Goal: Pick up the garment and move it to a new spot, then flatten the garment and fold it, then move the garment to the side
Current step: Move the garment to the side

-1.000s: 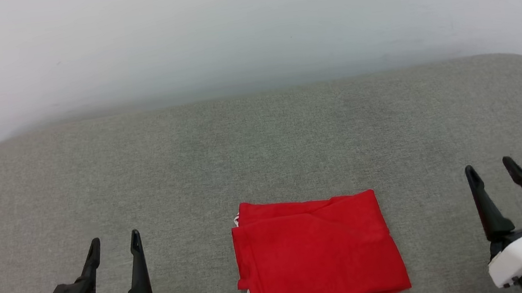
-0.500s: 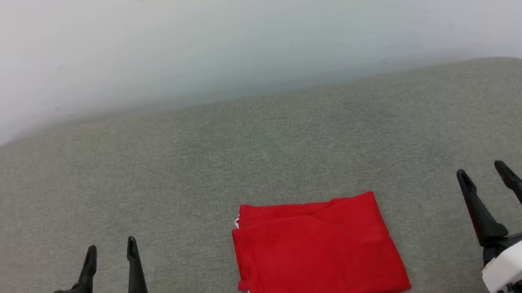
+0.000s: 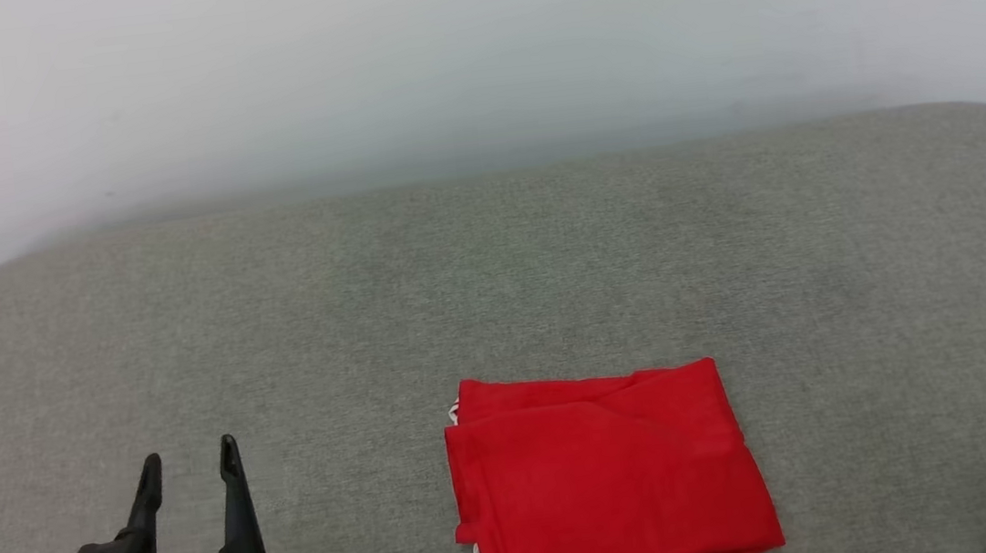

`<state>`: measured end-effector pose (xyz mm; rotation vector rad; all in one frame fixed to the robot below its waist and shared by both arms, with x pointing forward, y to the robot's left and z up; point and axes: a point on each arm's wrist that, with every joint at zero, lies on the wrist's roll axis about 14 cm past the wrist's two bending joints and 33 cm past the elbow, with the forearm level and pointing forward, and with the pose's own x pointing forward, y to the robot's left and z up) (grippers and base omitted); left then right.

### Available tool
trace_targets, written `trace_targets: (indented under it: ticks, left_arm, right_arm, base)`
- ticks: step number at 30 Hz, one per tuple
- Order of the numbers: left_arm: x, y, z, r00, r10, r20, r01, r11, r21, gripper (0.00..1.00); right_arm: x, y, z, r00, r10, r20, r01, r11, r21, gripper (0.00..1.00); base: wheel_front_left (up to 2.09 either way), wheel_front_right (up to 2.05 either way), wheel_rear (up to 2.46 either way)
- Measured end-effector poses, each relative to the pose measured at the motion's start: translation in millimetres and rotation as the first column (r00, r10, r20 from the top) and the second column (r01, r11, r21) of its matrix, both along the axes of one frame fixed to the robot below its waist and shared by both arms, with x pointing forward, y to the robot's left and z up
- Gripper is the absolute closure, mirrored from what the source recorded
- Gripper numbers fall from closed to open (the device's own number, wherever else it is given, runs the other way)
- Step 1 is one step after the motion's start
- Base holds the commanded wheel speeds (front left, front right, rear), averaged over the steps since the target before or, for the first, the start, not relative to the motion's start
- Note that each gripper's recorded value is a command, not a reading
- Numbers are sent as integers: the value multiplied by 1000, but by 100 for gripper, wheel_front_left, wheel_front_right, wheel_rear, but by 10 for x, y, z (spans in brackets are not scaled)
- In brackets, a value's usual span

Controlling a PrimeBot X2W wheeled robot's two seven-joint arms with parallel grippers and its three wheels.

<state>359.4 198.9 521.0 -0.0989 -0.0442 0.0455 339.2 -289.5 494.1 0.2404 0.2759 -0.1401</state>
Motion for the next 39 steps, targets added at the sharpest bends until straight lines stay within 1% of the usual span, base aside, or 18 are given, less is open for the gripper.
trace_targets:
  ticks: [3,6,9,12,14,15,18,21,24,26,28,30,31,33,35,37,38,39]
  left_arm:
    - [-16,76,34,999,29,16,-29,1000,-2,0]
    - [-35,122,54,998,54,29,-54,998,-12,0]
    - [-51,154,49,997,71,31,-70,997,-19,0]
    - [-80,184,-5,996,86,19,-86,996,-20,0]
    - [-89,204,-17,995,99,17,-99,995,-24,0]
    - [-94,207,-24,994,104,17,-104,994,-26,0]
    - [-126,267,-79,992,124,1,-124,992,-23,0]
    - [-115,290,-71,991,132,6,-132,991,-28,0]
    - [-131,318,-70,990,139,9,-139,990,-25,0]
    - [-136,344,-72,989,147,10,-147,989,-22,0]
    - [-128,371,-55,988,151,16,-151,988,-17,0]
    - [-113,389,-39,988,153,22,-152,988,-14,0]
    - [-108,392,-39,988,152,23,-152,988,-10,0]
    - [-100,386,-31,988,149,27,-149,989,-6,0]
    - [-86,381,-22,989,147,30,-147,989,-6,0]
    - [-71,350,-22,990,134,32,-134,991,-8,0]
    - [-69,332,-27,991,128,31,-128,992,-7,0]
    - [-64,308,-29,992,119,31,-118,993,-4,0]
  right_arm:
    - [-92,-260,-237,987,-45,-157,55,996,64,0]
    - [-164,-372,-485,947,-43,-318,88,988,128,0]
    - [-215,-264,-750,889,19,-458,103,965,239,0]
    - [-221,16,-982,825,121,-553,120,917,381,0]
    - [-172,374,-1076,799,232,-554,132,832,539,0]
    - [-171,554,-1128,775,288,-563,131,798,589,0]
    - [-118,879,-1183,728,399,-557,139,710,690,0]
    - [22,1083,-1161,728,468,-501,160,594,788,0]
    - [146,1388,-1143,711,549,-440,164,478,863,0]
    - [198,1597,-1144,689,596,-412,164,425,890,0]
    - [240,1741,-1143,675,622,-398,154,409,900,0]
    - [275,1828,-1139,670,633,-389,141,406,903,85]
    - [294,1860,-1134,668,635,-387,127,415,901,100]
    - [324,1899,-1109,672,636,-381,101,430,897,100]
    - [336,1926,-1082,673,635,-379,68,457,887,100]
    - [320,1927,-1062,682,628,-375,51,470,881,100]
    - [310,1913,-1060,688,620,-378,41,488,872,100]
    - [300,1898,-1054,688,614,-388,19,518,855,100]
  base:
    - [0,0,0]
    - [0,0,0]
    - [0,0,0]
    - [0,0,0]
    - [0,0,0]
    - [0,0,0]
    - [0,0,0]
    - [0,0,0]
    - [0,0,0]
    - [0,0,0]
    - [0,0,0]
    - [0,0,0]
    - [0,0,0]
    - [0,0,0]
    - [0,0,0]
    - [0,0,0]
    - [0,0,0]
    - [0,0,0]
